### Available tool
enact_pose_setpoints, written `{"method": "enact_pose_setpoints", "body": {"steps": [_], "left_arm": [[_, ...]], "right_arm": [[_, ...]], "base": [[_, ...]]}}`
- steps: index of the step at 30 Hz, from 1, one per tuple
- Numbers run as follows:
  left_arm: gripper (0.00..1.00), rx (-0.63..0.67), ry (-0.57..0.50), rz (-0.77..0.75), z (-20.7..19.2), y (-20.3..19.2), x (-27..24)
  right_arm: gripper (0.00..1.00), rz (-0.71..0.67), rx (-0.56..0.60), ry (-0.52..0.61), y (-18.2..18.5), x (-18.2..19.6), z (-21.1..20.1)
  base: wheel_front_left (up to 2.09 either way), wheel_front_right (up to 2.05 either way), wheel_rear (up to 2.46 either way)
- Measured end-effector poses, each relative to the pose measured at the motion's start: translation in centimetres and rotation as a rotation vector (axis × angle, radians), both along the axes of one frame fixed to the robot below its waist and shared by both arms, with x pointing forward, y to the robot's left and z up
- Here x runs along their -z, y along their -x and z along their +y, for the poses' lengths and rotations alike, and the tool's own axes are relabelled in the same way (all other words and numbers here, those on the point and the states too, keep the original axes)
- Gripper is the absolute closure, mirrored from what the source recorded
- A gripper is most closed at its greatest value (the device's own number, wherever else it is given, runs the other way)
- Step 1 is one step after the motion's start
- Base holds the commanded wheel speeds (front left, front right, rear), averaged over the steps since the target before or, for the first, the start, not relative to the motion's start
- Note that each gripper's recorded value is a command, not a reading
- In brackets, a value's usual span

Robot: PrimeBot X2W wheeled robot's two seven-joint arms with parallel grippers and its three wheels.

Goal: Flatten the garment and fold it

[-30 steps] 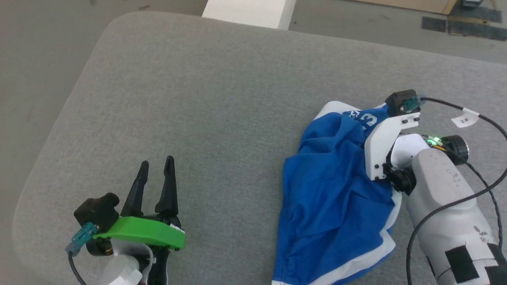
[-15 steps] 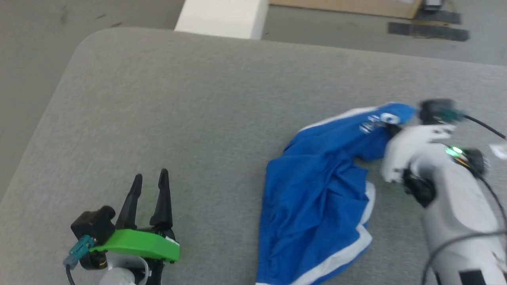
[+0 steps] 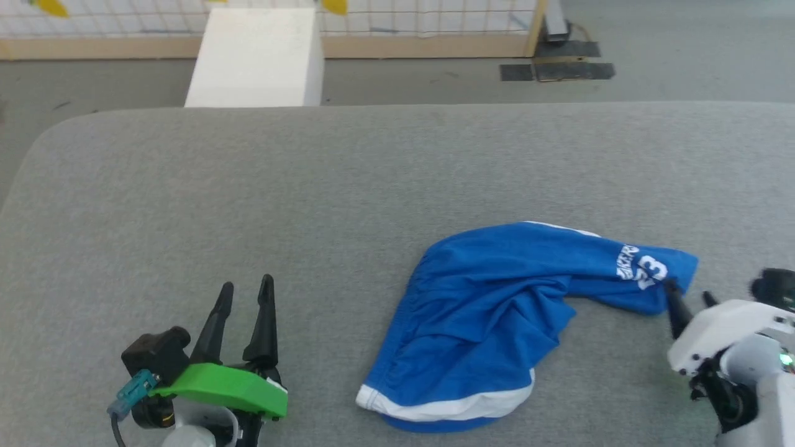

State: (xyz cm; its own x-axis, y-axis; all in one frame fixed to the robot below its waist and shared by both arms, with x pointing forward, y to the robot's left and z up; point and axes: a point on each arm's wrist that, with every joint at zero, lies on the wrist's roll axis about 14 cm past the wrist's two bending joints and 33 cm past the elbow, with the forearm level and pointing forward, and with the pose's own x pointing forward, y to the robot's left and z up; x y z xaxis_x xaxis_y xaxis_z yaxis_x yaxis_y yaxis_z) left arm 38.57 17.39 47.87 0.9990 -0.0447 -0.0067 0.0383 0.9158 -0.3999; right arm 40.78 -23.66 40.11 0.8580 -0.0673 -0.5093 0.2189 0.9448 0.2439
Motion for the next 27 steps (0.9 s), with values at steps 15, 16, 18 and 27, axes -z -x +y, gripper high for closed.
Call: {"method": "enact_pose_setpoints", "body": {"steps": [15,16,18,27], "left_arm": [[0.0,0.627,-0.228,0.411,-14.4,-4.7,1.2],[0.0,0.667,-0.269,0.454,-15.1,-4.1,2.1],[0.0,0.74,-0.376,0.553,-15.7,-2.8,4.6],[1.0,0.858,-0.468,0.732,-16.3,0.1,9.5]], "right_arm": [[0.0,-0.168,0.137,0.024,1.7,-3.1,-4.2],[0.0,-0.166,0.141,0.022,1.9,-3.0,-4.3],[0.0,-0.162,0.151,0.02,2.2,-2.9,-4.6],[0.0,-0.13,0.207,0.027,3.9,-1.4,-6.1]], "base": [[0.0,0.0,0.0],[0.0,0.0,0.0],[0.0,0.0,0.0],[0.0,0.0,0.0]]}}
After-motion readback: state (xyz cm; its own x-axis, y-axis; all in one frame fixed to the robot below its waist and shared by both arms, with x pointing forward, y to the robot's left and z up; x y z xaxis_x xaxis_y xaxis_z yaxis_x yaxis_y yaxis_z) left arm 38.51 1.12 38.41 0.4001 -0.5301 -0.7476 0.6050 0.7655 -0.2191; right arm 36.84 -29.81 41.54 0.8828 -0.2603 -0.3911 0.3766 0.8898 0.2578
